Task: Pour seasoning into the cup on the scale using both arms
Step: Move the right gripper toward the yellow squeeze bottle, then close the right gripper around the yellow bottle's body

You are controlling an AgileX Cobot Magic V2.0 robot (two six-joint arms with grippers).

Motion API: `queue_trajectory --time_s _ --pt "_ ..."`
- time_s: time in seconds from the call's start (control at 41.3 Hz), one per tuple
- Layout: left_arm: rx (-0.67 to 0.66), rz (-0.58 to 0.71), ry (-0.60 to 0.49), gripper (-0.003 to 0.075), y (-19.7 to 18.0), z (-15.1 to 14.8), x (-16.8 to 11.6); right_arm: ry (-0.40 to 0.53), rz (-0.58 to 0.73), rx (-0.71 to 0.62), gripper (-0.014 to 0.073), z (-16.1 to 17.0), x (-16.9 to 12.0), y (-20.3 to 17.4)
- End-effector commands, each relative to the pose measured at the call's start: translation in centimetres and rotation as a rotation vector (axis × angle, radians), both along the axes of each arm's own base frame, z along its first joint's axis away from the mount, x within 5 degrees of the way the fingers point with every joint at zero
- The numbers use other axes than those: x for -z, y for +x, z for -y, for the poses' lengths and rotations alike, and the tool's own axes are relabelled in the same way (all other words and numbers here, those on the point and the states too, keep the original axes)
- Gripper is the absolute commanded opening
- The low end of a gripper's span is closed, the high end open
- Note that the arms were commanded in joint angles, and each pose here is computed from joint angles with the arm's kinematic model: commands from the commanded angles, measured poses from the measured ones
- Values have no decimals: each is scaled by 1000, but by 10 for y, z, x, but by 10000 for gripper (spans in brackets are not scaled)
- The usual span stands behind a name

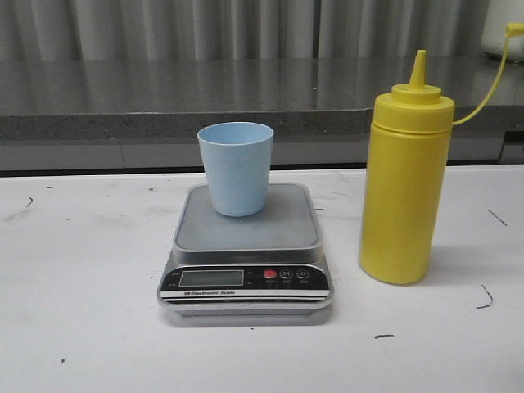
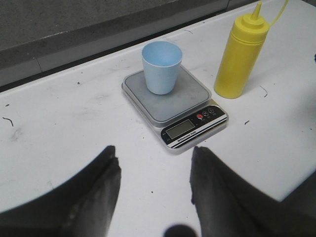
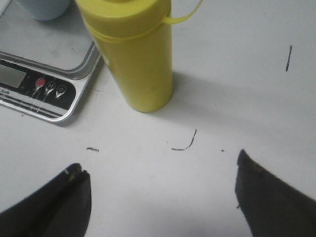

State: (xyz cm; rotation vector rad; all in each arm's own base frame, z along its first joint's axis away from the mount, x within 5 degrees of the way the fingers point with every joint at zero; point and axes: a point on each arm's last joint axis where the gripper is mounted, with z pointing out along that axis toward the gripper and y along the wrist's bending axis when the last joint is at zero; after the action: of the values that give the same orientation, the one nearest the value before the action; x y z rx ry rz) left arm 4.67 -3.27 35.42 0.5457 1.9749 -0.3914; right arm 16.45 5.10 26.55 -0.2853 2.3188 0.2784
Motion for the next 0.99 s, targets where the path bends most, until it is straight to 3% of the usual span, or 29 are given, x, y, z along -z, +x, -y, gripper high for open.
queue_trajectory --time_s 0.0,0.266,0.969 --pt "-2 69 -56 337 1 1 -13 34 155 24 615 -4 1 13" --pt "-2 69 -56 337 1 1 -13 58 346 -3 615 -24 45 15" --pt "-2 69 -56 337 1 1 -13 162 648 51 615 -48 95 67"
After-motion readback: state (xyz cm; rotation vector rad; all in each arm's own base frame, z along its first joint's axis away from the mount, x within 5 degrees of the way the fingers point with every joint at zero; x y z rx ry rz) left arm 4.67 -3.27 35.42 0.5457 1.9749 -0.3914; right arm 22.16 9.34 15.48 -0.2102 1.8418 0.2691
